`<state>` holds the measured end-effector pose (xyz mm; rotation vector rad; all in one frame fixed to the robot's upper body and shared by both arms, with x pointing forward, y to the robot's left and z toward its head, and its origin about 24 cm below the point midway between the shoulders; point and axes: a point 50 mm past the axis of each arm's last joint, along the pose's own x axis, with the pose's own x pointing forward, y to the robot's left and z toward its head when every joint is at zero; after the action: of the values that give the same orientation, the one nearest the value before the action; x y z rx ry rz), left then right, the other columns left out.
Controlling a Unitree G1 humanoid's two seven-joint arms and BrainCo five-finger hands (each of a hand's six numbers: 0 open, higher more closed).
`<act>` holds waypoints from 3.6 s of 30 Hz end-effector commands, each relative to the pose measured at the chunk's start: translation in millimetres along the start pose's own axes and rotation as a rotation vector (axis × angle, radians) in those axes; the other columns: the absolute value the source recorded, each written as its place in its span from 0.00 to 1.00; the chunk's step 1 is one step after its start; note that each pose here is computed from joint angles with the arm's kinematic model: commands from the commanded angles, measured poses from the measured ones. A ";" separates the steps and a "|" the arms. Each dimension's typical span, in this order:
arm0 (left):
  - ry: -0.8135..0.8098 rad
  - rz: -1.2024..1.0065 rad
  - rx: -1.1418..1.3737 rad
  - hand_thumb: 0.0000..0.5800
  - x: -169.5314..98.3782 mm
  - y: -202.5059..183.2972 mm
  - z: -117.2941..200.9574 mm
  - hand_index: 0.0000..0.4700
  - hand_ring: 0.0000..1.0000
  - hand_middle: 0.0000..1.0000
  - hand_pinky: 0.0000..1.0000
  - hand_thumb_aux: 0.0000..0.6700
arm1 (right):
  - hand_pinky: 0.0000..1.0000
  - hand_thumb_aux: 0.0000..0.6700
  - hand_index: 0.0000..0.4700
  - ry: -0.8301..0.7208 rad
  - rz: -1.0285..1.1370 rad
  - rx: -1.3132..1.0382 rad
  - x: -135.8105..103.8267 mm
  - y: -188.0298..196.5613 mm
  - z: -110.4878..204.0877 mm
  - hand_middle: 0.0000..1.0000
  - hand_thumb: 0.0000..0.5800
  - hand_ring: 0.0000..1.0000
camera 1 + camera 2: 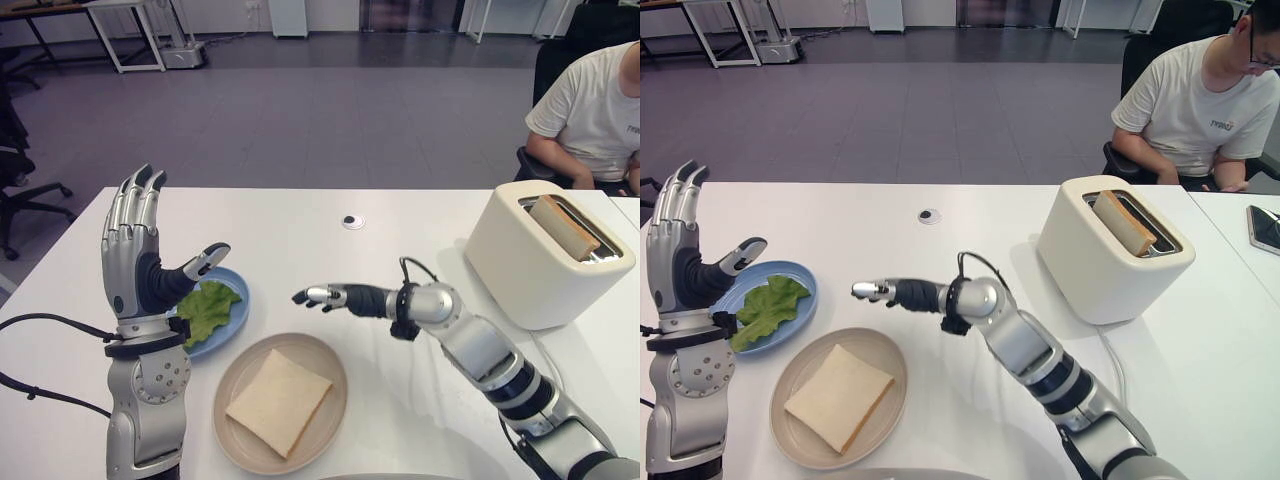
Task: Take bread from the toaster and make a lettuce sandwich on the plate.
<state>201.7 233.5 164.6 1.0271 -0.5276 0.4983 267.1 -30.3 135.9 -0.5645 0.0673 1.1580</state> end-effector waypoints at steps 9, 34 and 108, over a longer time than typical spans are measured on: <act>0.125 -0.529 0.696 0.00 -14.3 -32.2 -60.8 0.00 0.00 0.00 0.00 0.00 | 0.00 0.00 0.00 -0.033 -0.205 0.026 -22.8 -53.0 9.8 0.00 0.00 0.00; 0.316 -1.139 0.796 1.00 -63.2 -56.3 -107.7 1.00 0.00 0.00 0.00 1.00 | 0.00 0.00 0.00 -0.057 -0.221 0.112 -27.4 -42.4 3.3 0.00 0.00 0.00; -0.103 -1.449 0.213 1.00 -111.9 7.9 44.6 1.00 0.00 0.00 0.00 1.00 | 0.00 0.00 0.00 -0.029 -0.217 0.143 -22.9 -34.2 -10.2 0.00 0.00 0.00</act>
<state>104.7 182.6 123.2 1.3548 0.2477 -0.7884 291.0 -64.7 147.4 -0.4225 0.0571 0.9289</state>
